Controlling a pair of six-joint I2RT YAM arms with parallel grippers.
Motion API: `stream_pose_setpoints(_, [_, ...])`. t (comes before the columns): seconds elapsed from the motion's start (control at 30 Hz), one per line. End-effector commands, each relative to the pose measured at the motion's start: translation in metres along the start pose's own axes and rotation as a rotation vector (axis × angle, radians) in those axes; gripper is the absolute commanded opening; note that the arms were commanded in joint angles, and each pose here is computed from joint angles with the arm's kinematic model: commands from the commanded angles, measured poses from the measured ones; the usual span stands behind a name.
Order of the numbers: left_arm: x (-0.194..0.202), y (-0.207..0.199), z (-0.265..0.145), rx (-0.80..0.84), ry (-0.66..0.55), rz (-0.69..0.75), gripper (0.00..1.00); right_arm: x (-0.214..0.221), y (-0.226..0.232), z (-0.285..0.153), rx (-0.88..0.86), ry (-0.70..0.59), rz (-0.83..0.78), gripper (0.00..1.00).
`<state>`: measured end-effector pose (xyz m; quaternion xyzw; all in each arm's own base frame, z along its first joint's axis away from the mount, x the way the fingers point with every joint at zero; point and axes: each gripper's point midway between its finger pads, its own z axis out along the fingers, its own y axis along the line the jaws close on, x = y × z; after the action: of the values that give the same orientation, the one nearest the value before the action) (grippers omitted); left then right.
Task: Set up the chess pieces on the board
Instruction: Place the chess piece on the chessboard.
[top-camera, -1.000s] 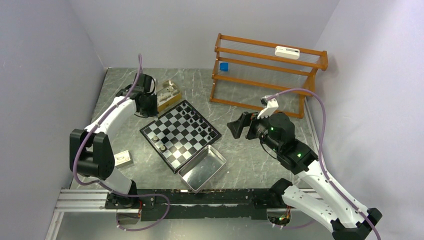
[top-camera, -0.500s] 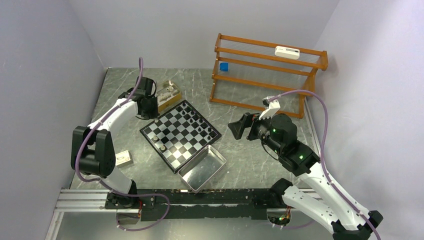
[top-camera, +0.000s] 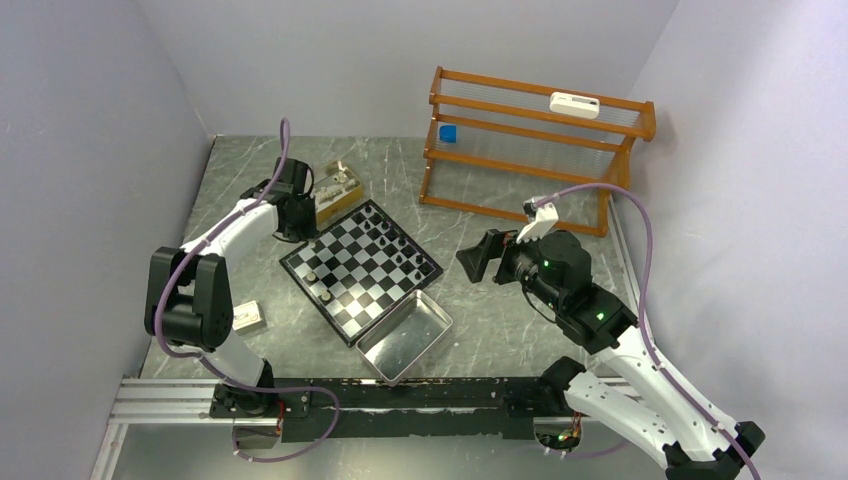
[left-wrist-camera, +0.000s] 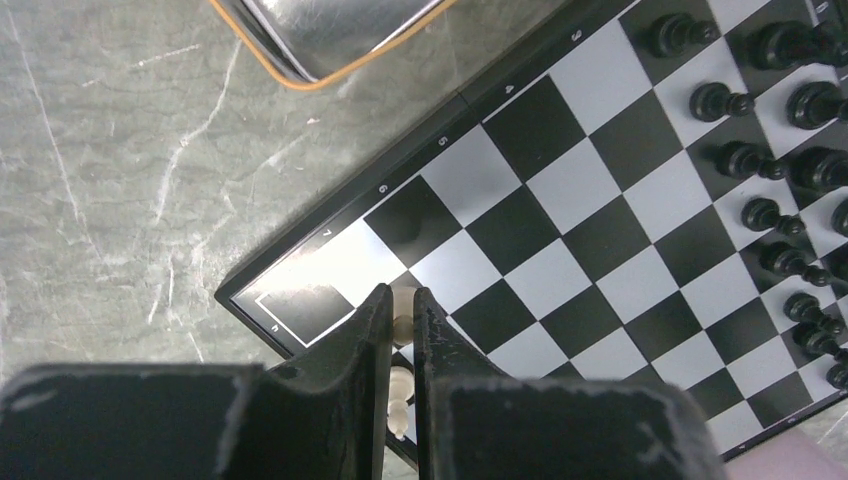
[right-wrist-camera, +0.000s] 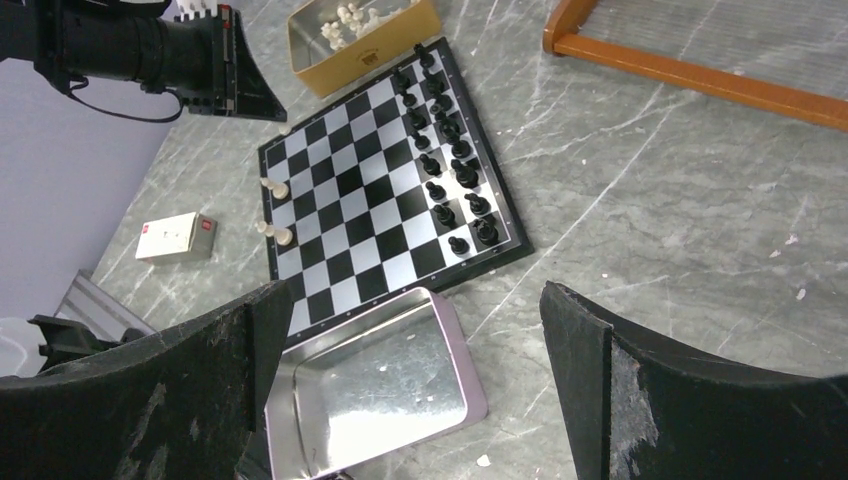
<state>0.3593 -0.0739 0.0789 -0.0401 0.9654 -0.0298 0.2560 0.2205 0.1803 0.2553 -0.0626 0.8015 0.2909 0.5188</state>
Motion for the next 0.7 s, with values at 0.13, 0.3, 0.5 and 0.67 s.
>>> stream_pose_setpoints(0.13, [0.025, 0.006, 0.008, -0.003, 0.042, -0.001, 0.16, -0.002, 0.001, -0.001, -0.007, -0.015, -0.019, 1.0])
stream_pose_setpoints(0.3, [0.029, 0.002, 0.009, -0.007, 0.049, 0.014, 0.16, -0.002, 0.0, 0.0, -0.005, -0.017, -0.019, 1.0])
stream_pose_setpoints(0.5, [0.032, -0.005, 0.004, 0.024, 0.056, 0.02, 0.16, -0.004, 0.0, 0.001, 0.002, -0.016, -0.027, 1.0])
stream_pose_setpoints(0.67, [0.039, -0.006, 0.0, 0.038, 0.062, 0.023, 0.17, -0.005, 0.0, 0.002, -0.001, -0.02, -0.026, 1.0])
